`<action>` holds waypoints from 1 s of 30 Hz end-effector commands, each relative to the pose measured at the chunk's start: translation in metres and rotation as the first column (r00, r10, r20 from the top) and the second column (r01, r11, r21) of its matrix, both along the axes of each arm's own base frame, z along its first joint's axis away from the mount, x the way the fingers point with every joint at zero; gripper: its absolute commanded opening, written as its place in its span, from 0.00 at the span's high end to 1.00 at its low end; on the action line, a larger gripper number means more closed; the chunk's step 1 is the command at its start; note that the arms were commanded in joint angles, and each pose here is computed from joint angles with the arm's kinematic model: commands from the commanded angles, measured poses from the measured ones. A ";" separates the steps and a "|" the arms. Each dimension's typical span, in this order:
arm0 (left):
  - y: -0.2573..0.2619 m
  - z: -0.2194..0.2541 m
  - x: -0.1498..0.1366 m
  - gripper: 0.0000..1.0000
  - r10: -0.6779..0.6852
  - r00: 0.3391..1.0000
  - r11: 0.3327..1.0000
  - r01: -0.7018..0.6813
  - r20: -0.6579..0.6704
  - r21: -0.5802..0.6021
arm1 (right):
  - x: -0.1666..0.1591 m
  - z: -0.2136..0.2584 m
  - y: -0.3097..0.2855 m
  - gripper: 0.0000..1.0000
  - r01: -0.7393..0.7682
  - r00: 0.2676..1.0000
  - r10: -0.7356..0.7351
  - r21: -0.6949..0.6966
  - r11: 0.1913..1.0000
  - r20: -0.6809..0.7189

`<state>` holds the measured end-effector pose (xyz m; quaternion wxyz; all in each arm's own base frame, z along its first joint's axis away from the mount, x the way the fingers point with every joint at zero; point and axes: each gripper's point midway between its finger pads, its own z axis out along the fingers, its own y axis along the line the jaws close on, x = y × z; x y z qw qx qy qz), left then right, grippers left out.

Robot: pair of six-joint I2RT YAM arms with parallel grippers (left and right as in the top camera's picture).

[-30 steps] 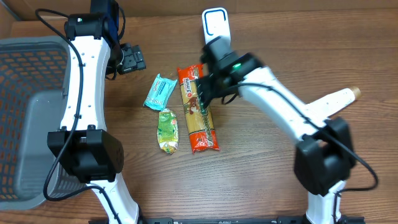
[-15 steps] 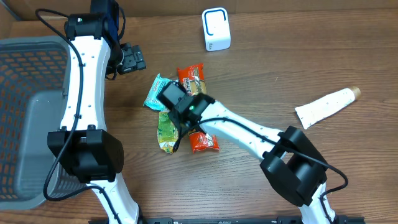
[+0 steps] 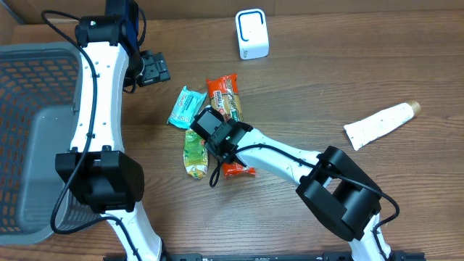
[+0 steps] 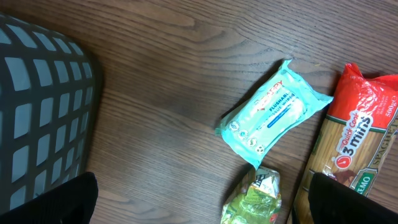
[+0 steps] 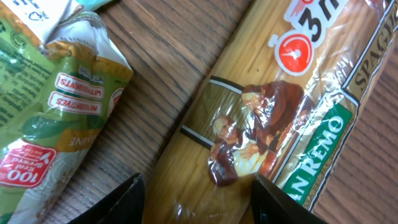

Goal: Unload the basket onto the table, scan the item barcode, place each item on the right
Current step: 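Reach the right gripper to the spaghetti pack and grasp it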

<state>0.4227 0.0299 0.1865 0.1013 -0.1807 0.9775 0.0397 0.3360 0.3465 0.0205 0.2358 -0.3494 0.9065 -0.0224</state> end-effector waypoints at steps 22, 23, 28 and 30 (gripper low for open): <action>0.001 -0.005 0.000 0.00 -0.017 1.000 1.000 0.017 -0.017 0.012 | -0.018 -0.063 -0.047 0.96 -0.056 0.994 0.025 -0.289 0.956 -0.109; 0.001 -0.005 0.000 0.00 -0.017 1.000 1.000 0.017 -0.017 0.012 | -0.016 -0.057 -0.045 0.96 -0.034 0.995 0.004 -0.280 0.959 -0.105; 0.001 -0.005 0.000 0.01 -0.017 1.000 1.000 0.017 -0.017 0.012 | -0.006 -0.020 -0.030 0.96 -0.014 0.995 -0.005 -0.198 0.980 -0.095; 0.001 -0.005 0.000 0.01 -0.017 1.000 1.000 0.017 -0.017 0.012 | -0.002 -0.001 -0.026 0.96 -0.009 0.993 -0.008 -0.139 0.990 -0.120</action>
